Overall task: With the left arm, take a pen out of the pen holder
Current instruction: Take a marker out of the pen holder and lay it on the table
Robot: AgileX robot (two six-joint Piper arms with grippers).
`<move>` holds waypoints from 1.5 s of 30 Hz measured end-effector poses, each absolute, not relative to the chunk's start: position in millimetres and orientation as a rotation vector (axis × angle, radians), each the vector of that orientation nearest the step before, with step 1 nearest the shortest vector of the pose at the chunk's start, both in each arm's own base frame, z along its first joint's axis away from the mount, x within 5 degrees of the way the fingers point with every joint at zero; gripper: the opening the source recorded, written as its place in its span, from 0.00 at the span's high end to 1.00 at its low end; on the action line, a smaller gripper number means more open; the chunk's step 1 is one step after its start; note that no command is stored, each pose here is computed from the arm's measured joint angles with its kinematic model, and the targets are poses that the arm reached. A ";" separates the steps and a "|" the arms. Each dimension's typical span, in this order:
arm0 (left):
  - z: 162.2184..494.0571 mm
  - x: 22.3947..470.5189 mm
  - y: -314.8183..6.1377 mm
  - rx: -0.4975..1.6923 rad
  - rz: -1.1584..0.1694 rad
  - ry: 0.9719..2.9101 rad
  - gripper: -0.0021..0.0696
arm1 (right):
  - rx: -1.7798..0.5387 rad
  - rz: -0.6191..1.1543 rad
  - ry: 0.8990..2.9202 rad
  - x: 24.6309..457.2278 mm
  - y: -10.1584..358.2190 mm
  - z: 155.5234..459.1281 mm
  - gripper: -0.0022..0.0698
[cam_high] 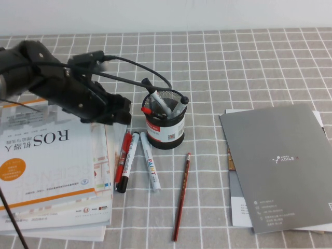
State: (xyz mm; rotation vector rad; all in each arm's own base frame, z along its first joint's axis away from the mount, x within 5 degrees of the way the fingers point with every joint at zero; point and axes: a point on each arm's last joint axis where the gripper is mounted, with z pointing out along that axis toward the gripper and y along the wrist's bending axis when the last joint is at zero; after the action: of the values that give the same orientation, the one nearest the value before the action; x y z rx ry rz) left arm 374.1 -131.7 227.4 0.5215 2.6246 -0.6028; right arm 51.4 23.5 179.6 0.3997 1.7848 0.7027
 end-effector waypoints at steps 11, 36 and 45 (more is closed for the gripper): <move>295.4 322.8 -126.0 0.654 -0.223 2.367 0.73 | 0.400 0.703 1.785 51.4 23.5 179.6 0.99; 203.8 132.5 -54.9 0.733 -0.049 2.024 0.97 | 0.400 0.703 1.785 51.4 23.5 179.6 0.99; 149.6 94.9 -38.8 0.808 -0.028 2.171 0.97 | 0.400 0.703 1.785 51.4 23.5 179.6 0.99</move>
State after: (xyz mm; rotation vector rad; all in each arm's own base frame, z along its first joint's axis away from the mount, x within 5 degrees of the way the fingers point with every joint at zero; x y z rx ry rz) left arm 94.9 -38.8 149.6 0.8076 2.1706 -0.0276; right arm 51.4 23.5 179.6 0.3997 1.7848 0.7027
